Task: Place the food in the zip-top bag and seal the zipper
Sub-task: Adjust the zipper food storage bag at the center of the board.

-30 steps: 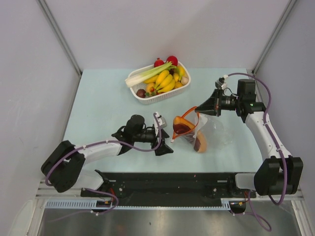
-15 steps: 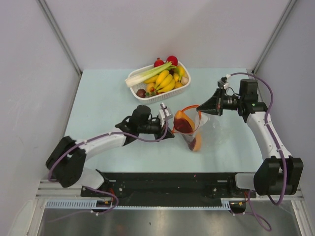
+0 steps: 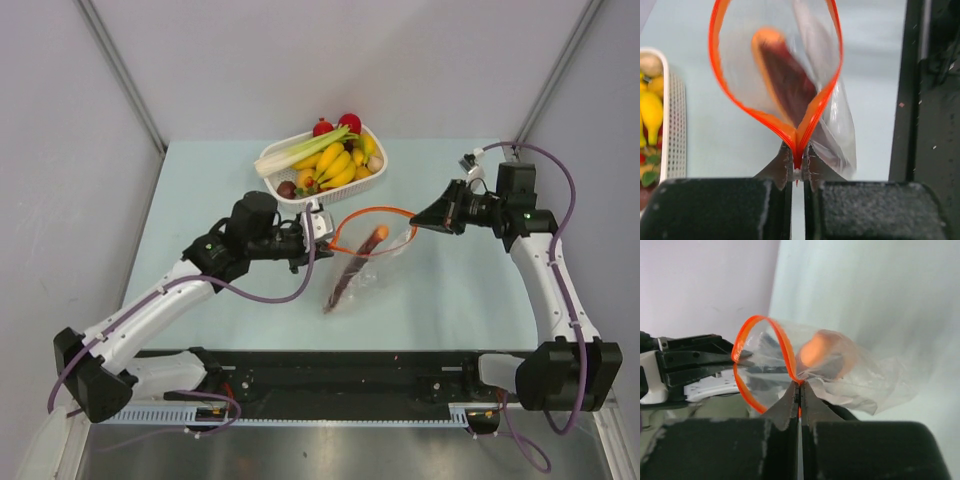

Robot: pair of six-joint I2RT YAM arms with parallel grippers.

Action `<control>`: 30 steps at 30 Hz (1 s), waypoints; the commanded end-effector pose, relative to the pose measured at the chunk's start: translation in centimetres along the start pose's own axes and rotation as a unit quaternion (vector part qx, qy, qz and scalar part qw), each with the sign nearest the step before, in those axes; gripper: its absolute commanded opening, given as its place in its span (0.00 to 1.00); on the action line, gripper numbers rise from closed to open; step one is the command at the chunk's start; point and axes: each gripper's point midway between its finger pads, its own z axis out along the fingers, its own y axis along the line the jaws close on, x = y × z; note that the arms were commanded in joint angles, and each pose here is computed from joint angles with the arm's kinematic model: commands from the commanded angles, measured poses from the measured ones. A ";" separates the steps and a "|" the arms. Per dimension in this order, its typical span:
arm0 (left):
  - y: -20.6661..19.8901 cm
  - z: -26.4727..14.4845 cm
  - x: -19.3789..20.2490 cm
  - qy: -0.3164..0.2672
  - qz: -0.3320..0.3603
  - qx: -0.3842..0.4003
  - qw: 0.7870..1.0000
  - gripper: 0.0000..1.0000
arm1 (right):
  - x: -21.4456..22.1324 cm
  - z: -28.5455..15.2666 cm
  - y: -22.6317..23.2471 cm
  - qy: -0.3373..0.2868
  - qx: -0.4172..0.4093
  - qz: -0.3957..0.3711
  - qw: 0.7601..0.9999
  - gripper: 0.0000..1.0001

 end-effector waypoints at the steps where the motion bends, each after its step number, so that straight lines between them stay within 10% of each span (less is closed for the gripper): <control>1: 3.2 -2.0 3.5 0.051 0.020 -0.095 0.994 0.00 | -1.4 -2.6 0.1 -0.045 0.064 -0.127 0.989 0.00; 5: 4.8 -4.6 0.6 -0.009 0.014 -0.169 0.985 0.00 | 0.1 -3.6 0.4 -0.030 0.076 -0.165 0.983 0.00; 17: 5.1 -2.2 4.4 0.060 -0.096 -0.158 0.981 0.04 | 4.1 -2.6 2.2 0.038 0.073 -0.288 0.954 0.00; 21: 2.7 -1.9 4.7 0.062 -0.085 -0.094 0.990 0.74 | 4.6 -1.6 2.0 0.046 0.058 -0.241 0.968 0.00; 30: 13.6 -5.9 2.0 -0.027 -0.191 -0.217 0.957 0.98 | 3.5 0.4 1.7 0.050 0.049 -0.154 0.986 0.00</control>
